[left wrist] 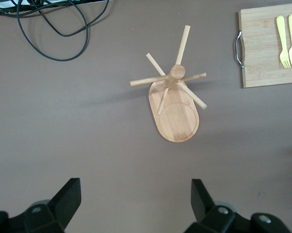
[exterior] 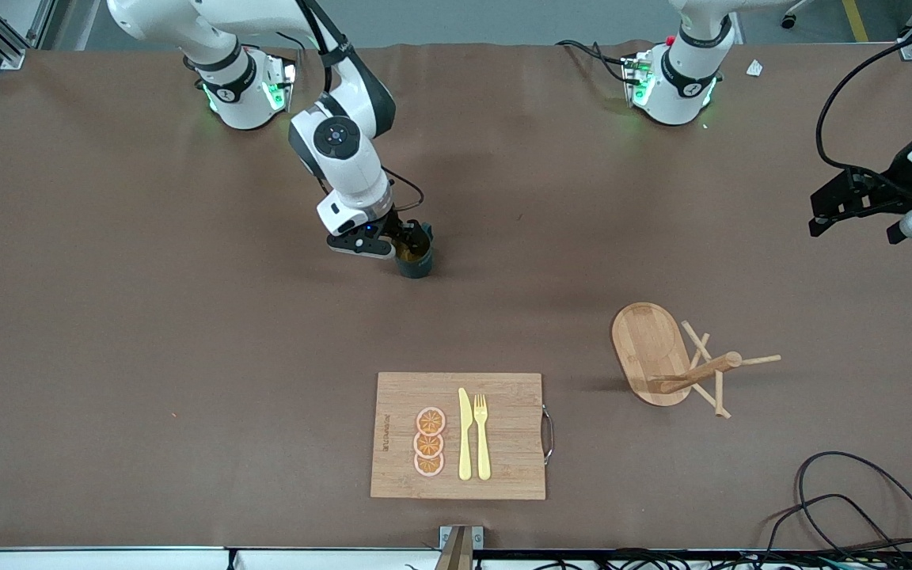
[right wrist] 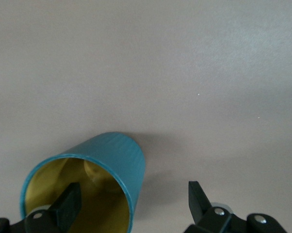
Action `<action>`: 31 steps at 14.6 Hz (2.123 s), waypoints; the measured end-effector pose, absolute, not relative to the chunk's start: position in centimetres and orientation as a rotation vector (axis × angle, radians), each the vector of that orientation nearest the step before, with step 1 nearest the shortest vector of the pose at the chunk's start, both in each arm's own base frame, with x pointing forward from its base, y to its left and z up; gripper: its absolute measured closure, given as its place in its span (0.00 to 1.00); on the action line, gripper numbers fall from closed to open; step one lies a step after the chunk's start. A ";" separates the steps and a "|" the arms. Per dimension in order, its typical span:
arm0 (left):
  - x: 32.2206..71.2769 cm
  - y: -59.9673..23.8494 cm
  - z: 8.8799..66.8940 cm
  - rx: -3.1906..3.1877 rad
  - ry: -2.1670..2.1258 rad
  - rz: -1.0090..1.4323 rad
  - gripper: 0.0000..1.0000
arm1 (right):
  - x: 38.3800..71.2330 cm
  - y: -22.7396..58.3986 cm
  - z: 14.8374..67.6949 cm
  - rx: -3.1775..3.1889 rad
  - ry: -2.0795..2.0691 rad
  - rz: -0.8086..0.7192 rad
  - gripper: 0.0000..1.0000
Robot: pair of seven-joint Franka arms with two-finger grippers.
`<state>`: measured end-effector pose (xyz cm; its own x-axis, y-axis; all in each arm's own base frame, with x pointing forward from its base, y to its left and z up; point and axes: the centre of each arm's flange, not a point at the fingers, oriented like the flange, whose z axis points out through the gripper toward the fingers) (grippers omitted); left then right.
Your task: Transfer cup from left to right arm and place
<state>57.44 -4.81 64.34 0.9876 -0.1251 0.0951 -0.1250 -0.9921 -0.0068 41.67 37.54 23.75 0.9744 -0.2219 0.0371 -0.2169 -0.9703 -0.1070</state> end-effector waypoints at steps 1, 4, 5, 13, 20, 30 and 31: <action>57.5 -4.6 64.4 -3.131 0.191 -0.154 0.00 | 41.6 37.6 23.6 -3.021 0.337 -0.073 0.03; 58.1 -4.1 63.7 -3.135 0.180 -0.141 0.00 | 41.6 37.6 23.6 -3.020 0.340 -0.073 0.07; 58.4 -4.1 63.4 -3.136 0.180 -0.136 0.00 | 41.6 37.6 23.6 -3.020 0.341 -0.073 0.11; 58.6 -5.4 63.9 -3.137 0.216 -0.160 0.00 | 41.6 37.6 23.6 -3.020 0.344 -0.073 0.42; 58.5 -6.8 63.9 -3.131 0.249 -0.162 0.00 | 41.6 37.7 23.7 -3.016 0.360 -0.074 0.60; 58.1 -7.2 64.9 -3.128 0.258 -0.189 0.00 | 41.9 38.1 24.2 -3.006 0.415 -0.071 0.95; 58.1 -7.0 64.9 -3.128 0.253 -0.189 0.00 | 42.1 38.4 24.6 -3.012 0.429 -0.056 0.95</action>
